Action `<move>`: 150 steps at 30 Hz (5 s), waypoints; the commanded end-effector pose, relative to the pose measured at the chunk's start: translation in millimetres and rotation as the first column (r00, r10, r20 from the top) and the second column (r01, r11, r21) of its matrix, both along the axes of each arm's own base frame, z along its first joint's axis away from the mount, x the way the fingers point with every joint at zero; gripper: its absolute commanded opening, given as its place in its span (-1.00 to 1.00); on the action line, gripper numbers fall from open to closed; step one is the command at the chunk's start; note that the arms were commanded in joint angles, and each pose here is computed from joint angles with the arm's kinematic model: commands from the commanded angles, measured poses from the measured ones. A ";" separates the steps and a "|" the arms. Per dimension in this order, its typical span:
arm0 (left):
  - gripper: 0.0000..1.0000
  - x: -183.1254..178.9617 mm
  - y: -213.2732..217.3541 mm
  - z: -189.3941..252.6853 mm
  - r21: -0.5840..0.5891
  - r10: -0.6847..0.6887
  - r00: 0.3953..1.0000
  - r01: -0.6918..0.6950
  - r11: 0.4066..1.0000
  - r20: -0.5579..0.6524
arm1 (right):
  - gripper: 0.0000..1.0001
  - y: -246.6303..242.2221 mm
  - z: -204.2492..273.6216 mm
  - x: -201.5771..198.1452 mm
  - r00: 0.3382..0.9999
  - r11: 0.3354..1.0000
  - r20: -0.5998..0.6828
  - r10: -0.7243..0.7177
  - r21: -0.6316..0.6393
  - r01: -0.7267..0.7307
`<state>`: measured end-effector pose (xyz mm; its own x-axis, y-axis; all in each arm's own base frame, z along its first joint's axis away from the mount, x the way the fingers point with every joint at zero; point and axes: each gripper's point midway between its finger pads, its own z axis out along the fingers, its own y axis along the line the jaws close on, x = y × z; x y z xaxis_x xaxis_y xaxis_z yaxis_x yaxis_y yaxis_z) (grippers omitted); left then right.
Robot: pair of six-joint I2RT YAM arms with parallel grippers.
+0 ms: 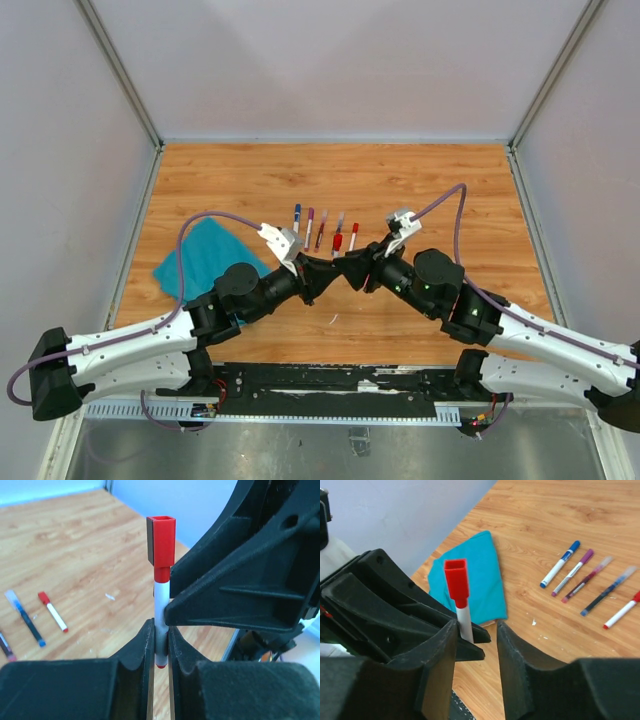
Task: Insert the pens into the pen caps
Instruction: Press the pen cap onto the pen, then place the pen at the center of the board.
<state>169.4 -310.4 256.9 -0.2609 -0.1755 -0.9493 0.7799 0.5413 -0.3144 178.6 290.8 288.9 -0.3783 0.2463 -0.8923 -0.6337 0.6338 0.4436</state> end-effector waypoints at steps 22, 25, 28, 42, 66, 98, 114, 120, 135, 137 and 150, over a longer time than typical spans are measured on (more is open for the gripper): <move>-0.99 1.1 9.7 21.4 -0.111 0.029 0.999 -0.026 0.993 0.023 | 0.09 -14.5 32.3 -7.4 0.999 1.000 0.036 -0.011 0.014 0.011; -0.99 0.8 9.2 19.3 -0.109 0.026 1.000 -0.024 0.994 0.017 | 0.03 -5.5 33.2 -8.1 0.999 1.000 0.034 0.015 0.015 -0.016; -0.99 1.6 9.6 18.8 -0.114 0.033 0.999 -0.032 0.993 0.009 | -0.04 2.5 28.1 -9.9 0.999 0.999 0.023 0.047 -0.002 -0.047; -0.99 -1.5 4.5 22.6 -0.126 0.005 1.000 -0.002 0.992 0.017 | -0.32 17.5 7.8 -9.5 0.997 0.997 -0.020 0.075 -0.013 -0.075; 0.22 1.3 23.0 26.6 -0.151 0.067 0.997 -0.063 0.987 0.024 | -0.90 -27.0 -35.5 37.3 0.987 0.961 -0.044 -0.153 -0.239 0.138; 0.81 58.0 118.4 -62.5 0.077 0.447 0.882 -0.441 0.894 -0.150 | -0.90 -77.9 -220.8 159.6 0.594 0.846 -0.623 -0.510 -0.488 0.214; 0.89 52.5 119.2 -60.8 0.057 0.433 0.885 -0.429 0.901 -0.170 | -0.86 -86.7 -259.1 191.4 0.499 0.808 -0.648 -0.575 -0.545 0.222; 0.91 52.7 115.6 -59.5 0.053 0.421 0.890 -0.418 0.907 -0.173 | -0.80 -92.2 -266.7 198.2 0.495 0.785 -0.627 -0.602 -0.579 0.220; 0.93 53.0 116.7 -57.5 0.055 0.427 0.887 -0.424 0.904 -0.176 | -0.36 -96.8 -268.5 200.3 0.492 0.778 -0.624 -0.607 -0.592 0.210; 0.93 52.8 116.9 -57.2 0.053 0.427 0.886 -0.425 0.904 -0.178 | -0.50 -97.9 -263.4 199.6 0.503 0.779 -0.617 -0.605 -0.590 0.212; 0.93 51.0 119.2 -60.6 0.048 0.430 0.884 -0.429 0.902 -0.185 | -0.79 -97.9 -269.2 189.7 0.471 0.787 -0.644 -0.603 -0.575 0.222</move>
<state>219.1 -193.5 189.8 -0.3510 -0.2786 -0.8940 0.4011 0.8180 -0.4124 376.7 204.8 22.4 -0.8892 0.2690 -0.3700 0.1704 0.9454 0.2778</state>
